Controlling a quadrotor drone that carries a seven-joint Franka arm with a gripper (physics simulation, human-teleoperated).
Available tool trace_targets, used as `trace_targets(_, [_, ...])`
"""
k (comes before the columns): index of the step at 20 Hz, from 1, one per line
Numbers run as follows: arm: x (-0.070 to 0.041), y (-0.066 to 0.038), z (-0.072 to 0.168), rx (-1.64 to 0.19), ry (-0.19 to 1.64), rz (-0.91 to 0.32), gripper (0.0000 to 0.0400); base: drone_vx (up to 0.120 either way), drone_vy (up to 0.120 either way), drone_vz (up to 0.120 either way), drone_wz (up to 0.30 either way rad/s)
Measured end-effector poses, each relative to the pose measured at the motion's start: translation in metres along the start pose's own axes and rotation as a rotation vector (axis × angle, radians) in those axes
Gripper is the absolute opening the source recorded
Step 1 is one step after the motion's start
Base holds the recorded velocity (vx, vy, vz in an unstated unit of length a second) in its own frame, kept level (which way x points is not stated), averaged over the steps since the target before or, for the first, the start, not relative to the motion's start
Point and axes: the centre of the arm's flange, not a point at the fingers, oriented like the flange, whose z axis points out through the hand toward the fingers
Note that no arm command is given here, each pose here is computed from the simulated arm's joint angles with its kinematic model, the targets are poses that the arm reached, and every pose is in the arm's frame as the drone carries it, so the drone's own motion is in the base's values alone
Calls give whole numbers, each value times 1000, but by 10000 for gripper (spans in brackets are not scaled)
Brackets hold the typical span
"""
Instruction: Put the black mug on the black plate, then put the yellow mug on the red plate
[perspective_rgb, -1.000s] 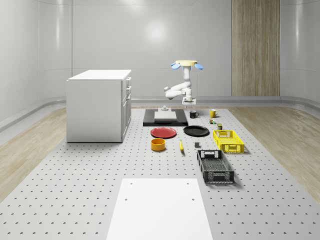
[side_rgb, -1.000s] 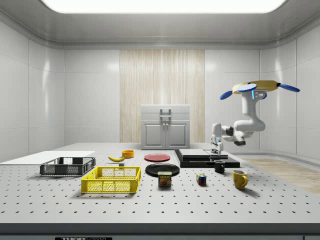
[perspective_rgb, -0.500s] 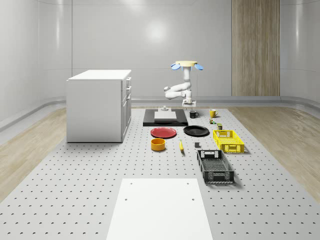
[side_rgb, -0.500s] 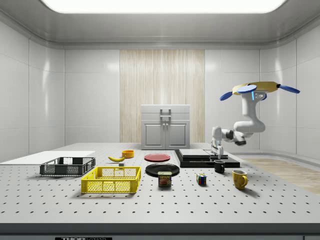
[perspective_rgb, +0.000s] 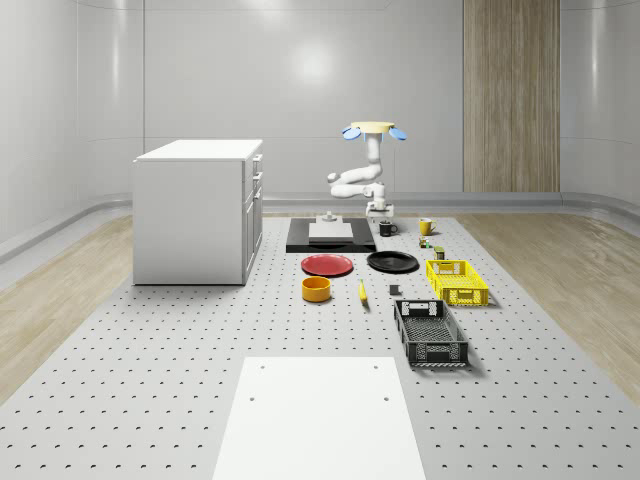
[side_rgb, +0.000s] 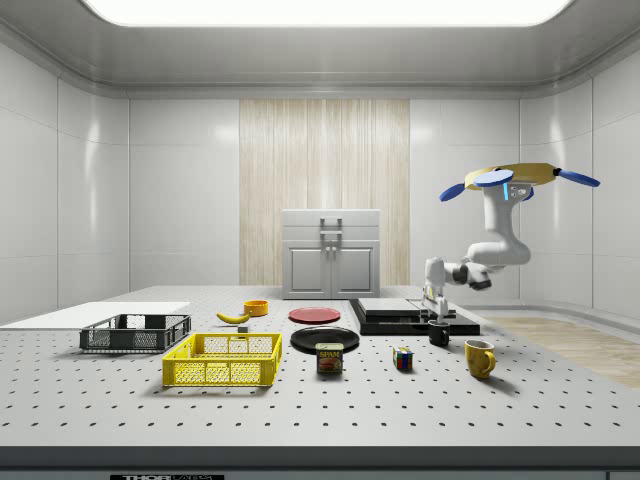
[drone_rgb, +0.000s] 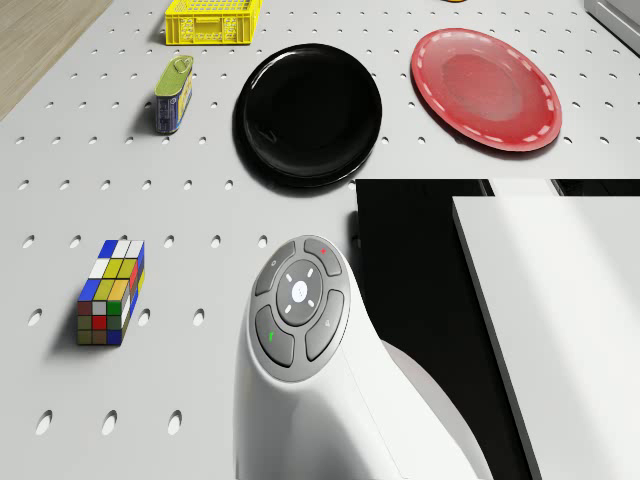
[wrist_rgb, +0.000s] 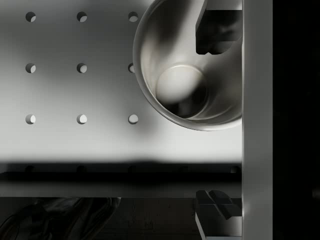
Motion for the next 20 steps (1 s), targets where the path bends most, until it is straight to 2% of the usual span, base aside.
trace_targets(7, [0, -1, 12, 0, 0, 0, 400, 0, 0, 0, 0])
trace_targets(18, [0, 0, 15, 0, 0, 0, 400, 0, 0, 0, 0])
trace_targets(20, [0, 0, 15, 0, 0, 0, 286, 0, 0, 0, 0])
